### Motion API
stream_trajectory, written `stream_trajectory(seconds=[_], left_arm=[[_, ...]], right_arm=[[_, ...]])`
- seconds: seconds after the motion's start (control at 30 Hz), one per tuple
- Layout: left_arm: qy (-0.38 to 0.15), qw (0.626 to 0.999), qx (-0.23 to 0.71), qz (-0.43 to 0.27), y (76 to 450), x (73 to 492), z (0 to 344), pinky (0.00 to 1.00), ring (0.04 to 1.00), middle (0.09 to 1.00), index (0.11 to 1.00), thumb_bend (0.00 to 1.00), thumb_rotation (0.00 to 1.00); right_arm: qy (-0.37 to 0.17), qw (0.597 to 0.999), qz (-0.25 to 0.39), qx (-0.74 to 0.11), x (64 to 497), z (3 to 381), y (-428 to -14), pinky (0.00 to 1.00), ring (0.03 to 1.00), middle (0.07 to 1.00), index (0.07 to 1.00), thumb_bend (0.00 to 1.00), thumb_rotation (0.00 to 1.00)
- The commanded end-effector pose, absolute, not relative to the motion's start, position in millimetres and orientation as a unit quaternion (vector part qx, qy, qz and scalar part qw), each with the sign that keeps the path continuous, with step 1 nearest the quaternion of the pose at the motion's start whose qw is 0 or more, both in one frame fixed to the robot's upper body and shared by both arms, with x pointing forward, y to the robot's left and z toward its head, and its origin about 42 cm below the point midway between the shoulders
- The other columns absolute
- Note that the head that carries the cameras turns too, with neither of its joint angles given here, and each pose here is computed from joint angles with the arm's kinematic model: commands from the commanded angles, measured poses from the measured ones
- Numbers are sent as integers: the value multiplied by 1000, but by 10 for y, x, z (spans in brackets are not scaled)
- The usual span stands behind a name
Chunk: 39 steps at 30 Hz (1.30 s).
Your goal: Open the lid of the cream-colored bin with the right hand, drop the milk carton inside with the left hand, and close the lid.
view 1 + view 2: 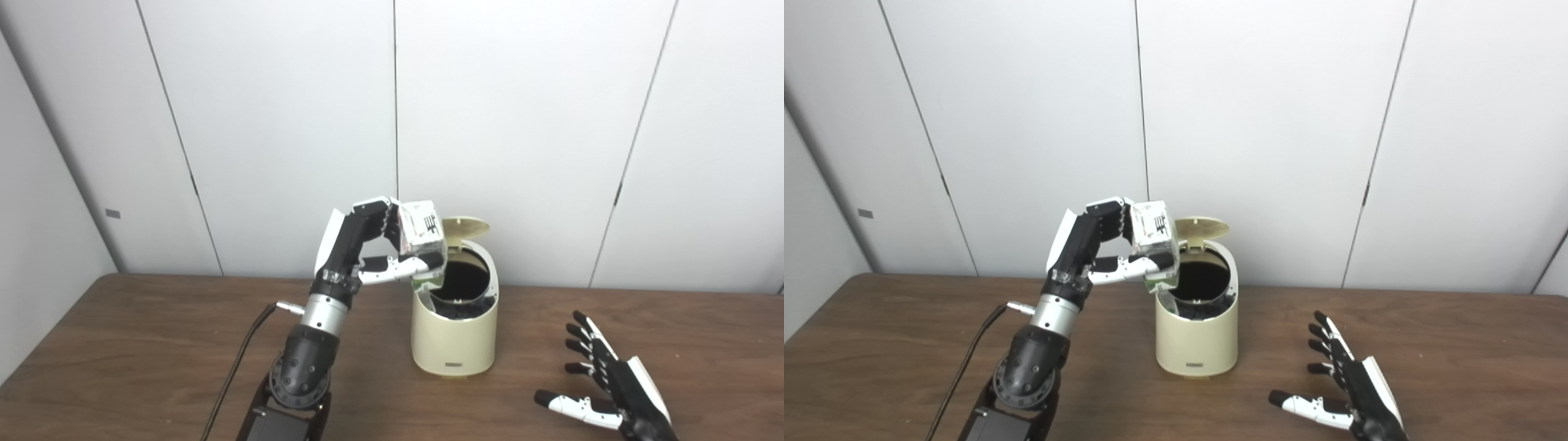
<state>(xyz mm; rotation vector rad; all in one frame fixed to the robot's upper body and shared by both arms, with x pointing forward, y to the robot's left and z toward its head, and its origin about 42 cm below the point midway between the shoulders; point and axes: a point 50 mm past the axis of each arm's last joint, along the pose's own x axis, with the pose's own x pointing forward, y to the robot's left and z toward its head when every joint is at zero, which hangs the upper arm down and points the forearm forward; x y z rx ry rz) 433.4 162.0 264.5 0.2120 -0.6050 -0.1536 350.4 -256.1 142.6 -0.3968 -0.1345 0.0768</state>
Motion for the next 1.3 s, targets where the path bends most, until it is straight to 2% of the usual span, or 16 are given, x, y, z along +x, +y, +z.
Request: stream_trajectory(seconds=[0.0,0.43,0.9,1.27], left_arm=[[-364,923,95,-80,1539,4378,3009,384,424,471,489,524,0],[-367,923,80,-85,1440,4381,3026,376,424,473,490,523,0],[-401,908,81,-88,1378,4508,2913,397,433,474,492,523,0],[-391,912,86,-85,1260,4588,2833,404,435,473,493,523,0]], right_arm=[[-116,973,33,-194,3599,1642,-2535,740,889,930,959,799,294],[-118,973,35,-195,3597,1660,-2534,759,888,928,962,793,298],[-116,975,34,-187,3592,1636,-2527,765,894,934,960,808,310],[-119,975,31,-185,3587,1617,-2537,762,887,929,958,820,329]])
